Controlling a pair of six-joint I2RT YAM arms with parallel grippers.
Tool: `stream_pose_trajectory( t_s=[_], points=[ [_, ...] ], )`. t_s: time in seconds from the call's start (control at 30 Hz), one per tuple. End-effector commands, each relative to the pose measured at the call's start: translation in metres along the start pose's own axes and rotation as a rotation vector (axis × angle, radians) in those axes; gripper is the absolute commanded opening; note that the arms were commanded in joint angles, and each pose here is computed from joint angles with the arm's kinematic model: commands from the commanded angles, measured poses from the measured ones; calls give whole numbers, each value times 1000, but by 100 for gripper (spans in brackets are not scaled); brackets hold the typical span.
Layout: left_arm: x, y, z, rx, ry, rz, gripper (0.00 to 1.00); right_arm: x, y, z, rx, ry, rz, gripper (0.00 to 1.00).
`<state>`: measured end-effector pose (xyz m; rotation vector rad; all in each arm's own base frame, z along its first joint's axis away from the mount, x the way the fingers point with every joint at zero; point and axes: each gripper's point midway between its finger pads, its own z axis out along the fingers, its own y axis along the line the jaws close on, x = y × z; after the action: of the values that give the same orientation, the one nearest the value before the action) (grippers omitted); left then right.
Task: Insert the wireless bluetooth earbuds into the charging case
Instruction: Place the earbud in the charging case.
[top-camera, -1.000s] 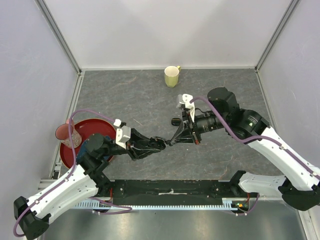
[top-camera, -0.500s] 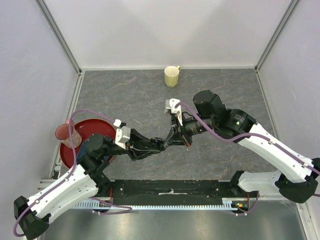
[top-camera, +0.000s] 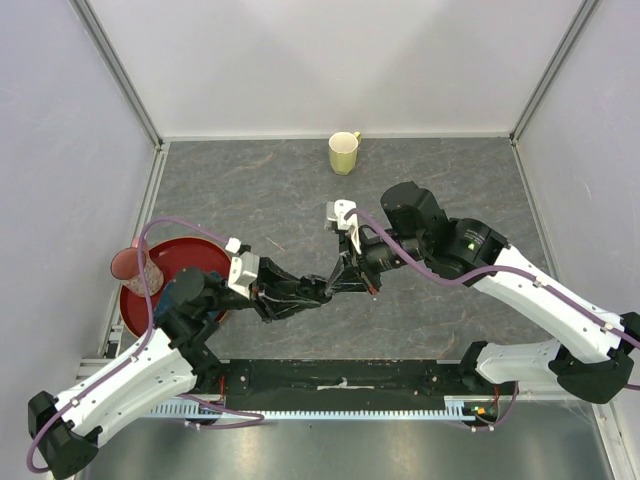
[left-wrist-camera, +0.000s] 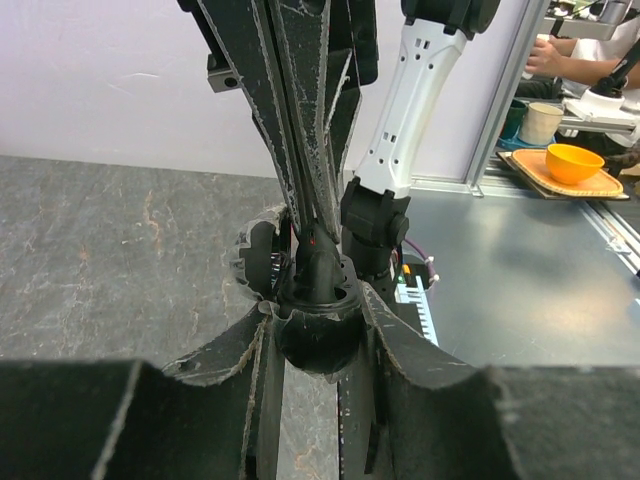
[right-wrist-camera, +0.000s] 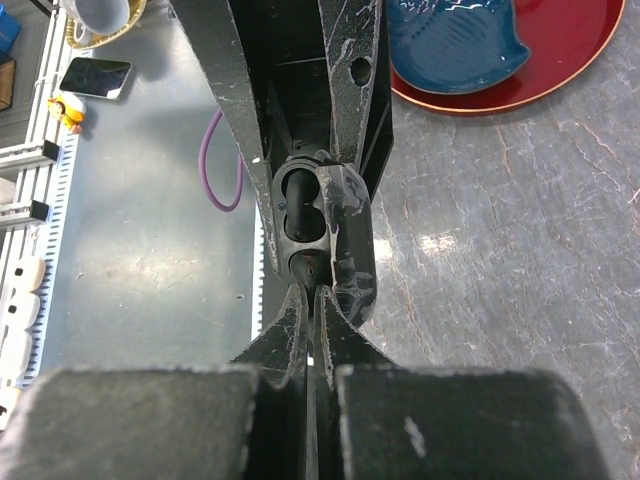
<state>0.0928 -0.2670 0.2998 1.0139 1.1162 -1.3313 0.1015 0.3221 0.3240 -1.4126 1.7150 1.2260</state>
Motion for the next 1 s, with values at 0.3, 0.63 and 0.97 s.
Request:
stream_pose_trajectory(
  t_s=[0.3,0.63,0.97],
  points=[
    [-32,-5,2,11,-119,55,2,-7,-2,1,30,-9,-36,10],
    [-25,-5,1,12,-108,42,2,-32,-2,-20,115,-109,-88,37],
    [-19,-4,1,11,-88,36,2,-68,-12,-49,287,-283,-93,53]
  ],
)
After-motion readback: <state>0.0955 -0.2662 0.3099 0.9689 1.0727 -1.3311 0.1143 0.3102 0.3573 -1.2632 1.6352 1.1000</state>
